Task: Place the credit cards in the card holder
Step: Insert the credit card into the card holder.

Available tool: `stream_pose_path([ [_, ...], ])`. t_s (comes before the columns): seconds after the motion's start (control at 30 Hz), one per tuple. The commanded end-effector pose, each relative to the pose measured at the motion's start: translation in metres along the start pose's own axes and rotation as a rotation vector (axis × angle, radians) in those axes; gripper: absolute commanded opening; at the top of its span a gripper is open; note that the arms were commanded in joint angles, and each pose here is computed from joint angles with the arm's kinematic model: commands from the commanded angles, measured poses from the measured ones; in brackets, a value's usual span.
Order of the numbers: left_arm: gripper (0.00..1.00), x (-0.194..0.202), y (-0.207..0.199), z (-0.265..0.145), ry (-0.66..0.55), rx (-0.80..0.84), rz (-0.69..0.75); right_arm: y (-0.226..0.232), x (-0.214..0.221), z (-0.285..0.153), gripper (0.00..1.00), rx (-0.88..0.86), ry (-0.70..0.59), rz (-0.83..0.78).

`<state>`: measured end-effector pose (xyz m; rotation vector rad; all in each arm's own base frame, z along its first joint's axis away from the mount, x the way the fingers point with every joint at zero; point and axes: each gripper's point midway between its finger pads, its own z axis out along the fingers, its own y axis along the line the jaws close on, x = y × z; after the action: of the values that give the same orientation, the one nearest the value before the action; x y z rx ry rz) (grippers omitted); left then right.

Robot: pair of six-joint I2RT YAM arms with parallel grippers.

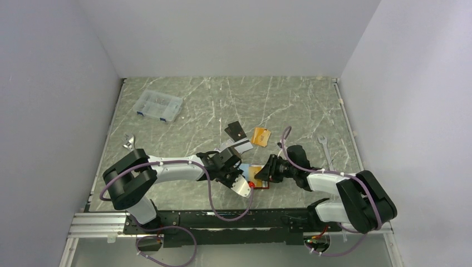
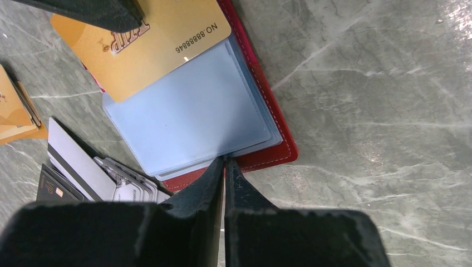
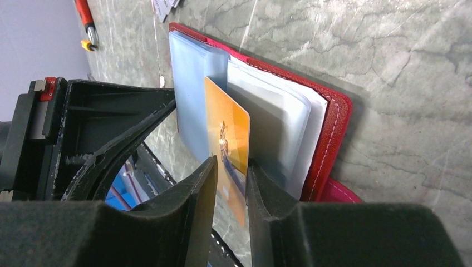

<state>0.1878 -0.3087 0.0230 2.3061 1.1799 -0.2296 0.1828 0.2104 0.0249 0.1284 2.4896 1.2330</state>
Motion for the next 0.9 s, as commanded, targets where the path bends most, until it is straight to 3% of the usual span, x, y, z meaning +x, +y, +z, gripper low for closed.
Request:
stream_pose_path([
  [0.0, 0.1, 0.004, -0.016, 0.006, 0.018, 0.063, -0.004, 0.005, 0.004, -0.006, 0.29, -0.027, 0.028, -0.021],
  [0.87, 0.09, 0.002, -0.01, 0.005, 0.028, 0.043, -0.002, 0.012, 0.009, -0.026, 0.27, -0.073, 0.088, 0.009],
])
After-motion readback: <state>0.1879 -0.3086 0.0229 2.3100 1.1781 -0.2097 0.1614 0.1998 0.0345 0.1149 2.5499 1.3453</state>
